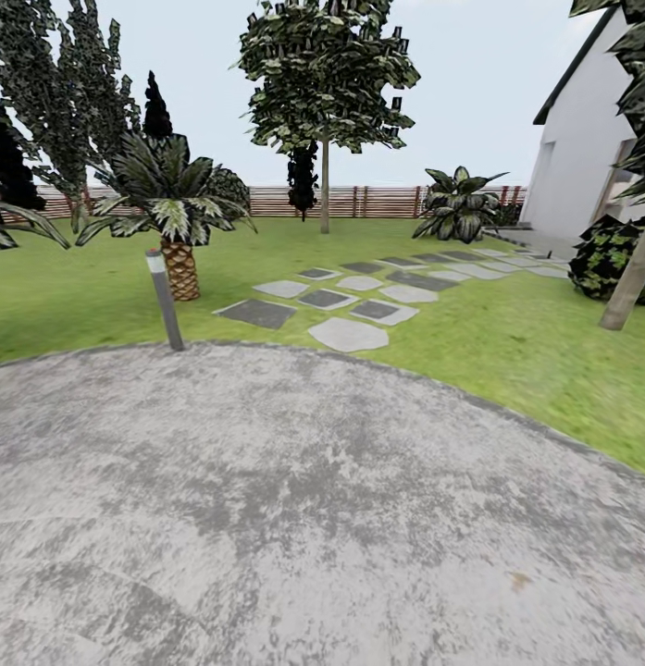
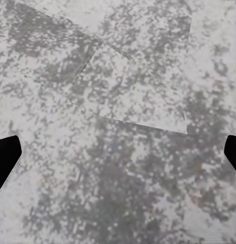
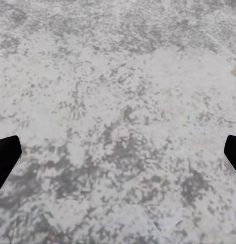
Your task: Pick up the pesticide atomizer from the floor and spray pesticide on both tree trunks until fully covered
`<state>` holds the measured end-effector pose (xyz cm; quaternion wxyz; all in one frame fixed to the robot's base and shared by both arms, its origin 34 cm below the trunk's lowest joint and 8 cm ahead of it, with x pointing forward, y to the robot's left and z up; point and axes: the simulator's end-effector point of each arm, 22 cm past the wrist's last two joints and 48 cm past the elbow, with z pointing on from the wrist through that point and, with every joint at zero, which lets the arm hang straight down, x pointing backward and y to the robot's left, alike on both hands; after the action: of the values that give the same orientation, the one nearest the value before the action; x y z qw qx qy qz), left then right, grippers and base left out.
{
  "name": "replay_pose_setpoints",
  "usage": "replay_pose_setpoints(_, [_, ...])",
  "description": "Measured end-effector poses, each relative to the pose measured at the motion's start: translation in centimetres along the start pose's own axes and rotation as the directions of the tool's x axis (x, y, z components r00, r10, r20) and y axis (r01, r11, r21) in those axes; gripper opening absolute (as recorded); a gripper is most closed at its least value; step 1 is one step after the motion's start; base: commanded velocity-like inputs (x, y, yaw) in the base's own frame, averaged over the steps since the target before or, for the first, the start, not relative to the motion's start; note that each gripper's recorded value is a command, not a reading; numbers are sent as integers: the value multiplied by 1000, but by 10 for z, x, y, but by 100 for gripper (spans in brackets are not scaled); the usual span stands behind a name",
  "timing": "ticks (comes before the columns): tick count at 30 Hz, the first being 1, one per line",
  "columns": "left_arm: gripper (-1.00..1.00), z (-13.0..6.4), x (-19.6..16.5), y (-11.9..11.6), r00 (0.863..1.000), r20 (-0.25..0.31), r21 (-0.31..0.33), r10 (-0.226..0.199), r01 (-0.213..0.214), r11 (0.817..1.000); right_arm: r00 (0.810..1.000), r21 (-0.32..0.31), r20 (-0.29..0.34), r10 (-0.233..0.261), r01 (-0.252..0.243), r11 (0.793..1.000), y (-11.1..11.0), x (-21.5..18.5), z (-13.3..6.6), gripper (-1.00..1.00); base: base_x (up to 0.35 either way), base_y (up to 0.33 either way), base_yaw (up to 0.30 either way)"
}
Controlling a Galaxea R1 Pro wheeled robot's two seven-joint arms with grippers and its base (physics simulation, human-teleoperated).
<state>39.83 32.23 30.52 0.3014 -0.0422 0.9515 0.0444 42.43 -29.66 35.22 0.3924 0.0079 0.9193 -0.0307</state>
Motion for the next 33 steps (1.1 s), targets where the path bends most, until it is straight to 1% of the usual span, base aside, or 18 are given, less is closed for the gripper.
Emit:
replay_pose_setpoints(13, [100,0,0,0,1000,0,0,0,0,1000,1000,-9,0,-2,2,1000,5,0,0,100,340,0,0])
replay_pose_setpoints(33, [100,0,0,-1,1000,0,2,0,0,1000,1000,-9,-2,0,0,1000,4,1,0,100,340,0,0])
